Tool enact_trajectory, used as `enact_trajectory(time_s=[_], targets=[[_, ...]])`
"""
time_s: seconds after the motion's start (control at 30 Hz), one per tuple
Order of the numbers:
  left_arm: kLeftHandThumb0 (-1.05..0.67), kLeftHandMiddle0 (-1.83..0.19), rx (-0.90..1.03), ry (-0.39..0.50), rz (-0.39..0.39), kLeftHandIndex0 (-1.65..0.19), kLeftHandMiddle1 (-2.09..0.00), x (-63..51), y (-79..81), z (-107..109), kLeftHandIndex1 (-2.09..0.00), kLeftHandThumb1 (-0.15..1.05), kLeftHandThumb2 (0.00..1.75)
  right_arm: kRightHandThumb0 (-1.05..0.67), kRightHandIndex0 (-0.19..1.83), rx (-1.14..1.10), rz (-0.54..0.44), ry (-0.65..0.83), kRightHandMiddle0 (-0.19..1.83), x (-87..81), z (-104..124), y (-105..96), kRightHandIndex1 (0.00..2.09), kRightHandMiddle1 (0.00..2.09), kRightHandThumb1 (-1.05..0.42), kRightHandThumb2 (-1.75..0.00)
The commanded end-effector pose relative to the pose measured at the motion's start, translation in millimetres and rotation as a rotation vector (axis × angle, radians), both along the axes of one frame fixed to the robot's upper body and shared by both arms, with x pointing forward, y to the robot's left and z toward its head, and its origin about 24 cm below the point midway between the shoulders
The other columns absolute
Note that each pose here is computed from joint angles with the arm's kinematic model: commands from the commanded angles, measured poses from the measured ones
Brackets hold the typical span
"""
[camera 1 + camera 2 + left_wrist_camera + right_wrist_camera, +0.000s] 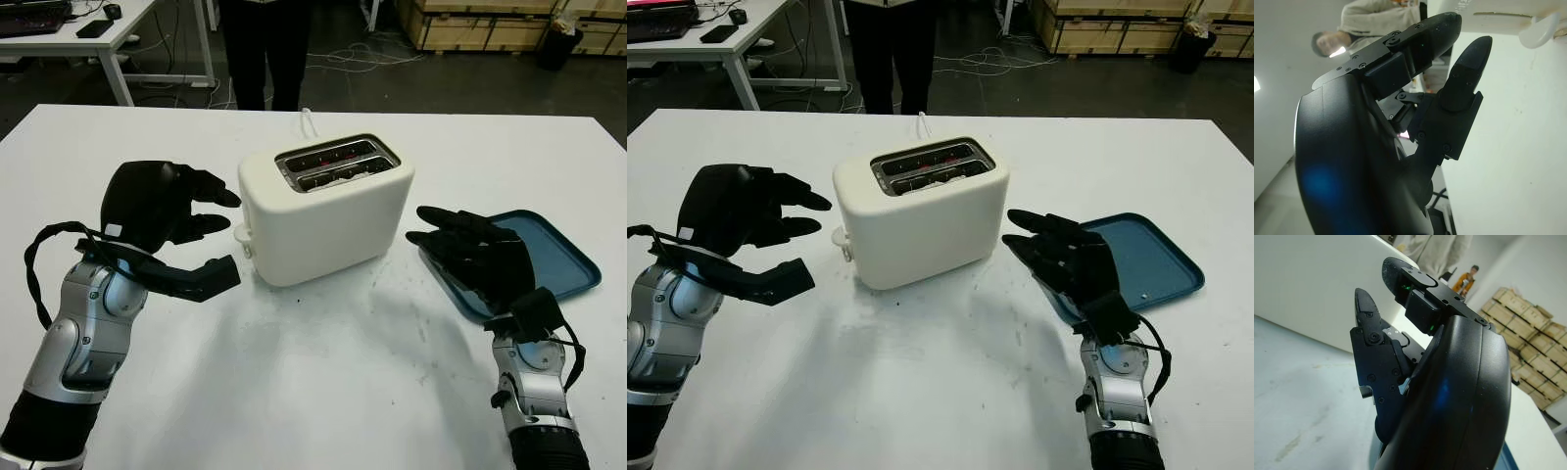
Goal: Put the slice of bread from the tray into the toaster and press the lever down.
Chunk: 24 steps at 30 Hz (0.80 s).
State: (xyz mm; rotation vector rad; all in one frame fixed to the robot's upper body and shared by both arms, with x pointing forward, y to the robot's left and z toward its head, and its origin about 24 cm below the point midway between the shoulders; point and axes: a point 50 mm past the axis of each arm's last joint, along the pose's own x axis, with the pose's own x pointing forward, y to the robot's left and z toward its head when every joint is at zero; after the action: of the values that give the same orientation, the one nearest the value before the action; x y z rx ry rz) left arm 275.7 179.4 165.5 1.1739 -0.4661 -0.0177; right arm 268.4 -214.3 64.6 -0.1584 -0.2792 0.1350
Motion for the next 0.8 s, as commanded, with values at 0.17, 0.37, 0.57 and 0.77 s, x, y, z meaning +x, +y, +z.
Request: enact_trajectory(time_s=[0.17, 0.37, 0.57, 0.77], targets=[[-0.41, -0.91, -0.007, -0.042, 0.078, -1.21, -0.99, 0.2, 24.5, 13, 0.0, 0.72, 0.0, -0.18, 1.0, -0.274, -0.03, -0.125, 0.88, 27.3, 60, -41, 0.01, 0.0, -0.88, -0.01], [-0.43, -0.85, -0.076, -0.046, 0.175, -1.03, -0.75, -1.4, 38.8, 17, 0.0, 0.75, 0.01, -0.38, 1.08, -0.535, -0.055, -0.14, 0.92, 55.3, 112, -62, 0.04, 0.01, -0.84, 0.0], [-0.41, -0.84, -0.055, -0.03, 0.208, -1.04, -0.69, 2.0, 42.7, 23, -0.01, 0.73, 0.0, -0.56, 1.08, -0.69, -0.037, -0.099, 0.93, 71.1, 139, -58, 0.02, 0.01, -0.85, 0.0], [-0.39, -0.87, -0.015, -0.015, 0.198, -1.07, -0.68, 7.5, 42.6, 30, -0.02, 0.7, 0.0, -0.52, 1.02, -0.788, 0.01, -0.072, 0.87, 77.9, 140, -45, 0.0, 0.0, -0.86, -0.01]])
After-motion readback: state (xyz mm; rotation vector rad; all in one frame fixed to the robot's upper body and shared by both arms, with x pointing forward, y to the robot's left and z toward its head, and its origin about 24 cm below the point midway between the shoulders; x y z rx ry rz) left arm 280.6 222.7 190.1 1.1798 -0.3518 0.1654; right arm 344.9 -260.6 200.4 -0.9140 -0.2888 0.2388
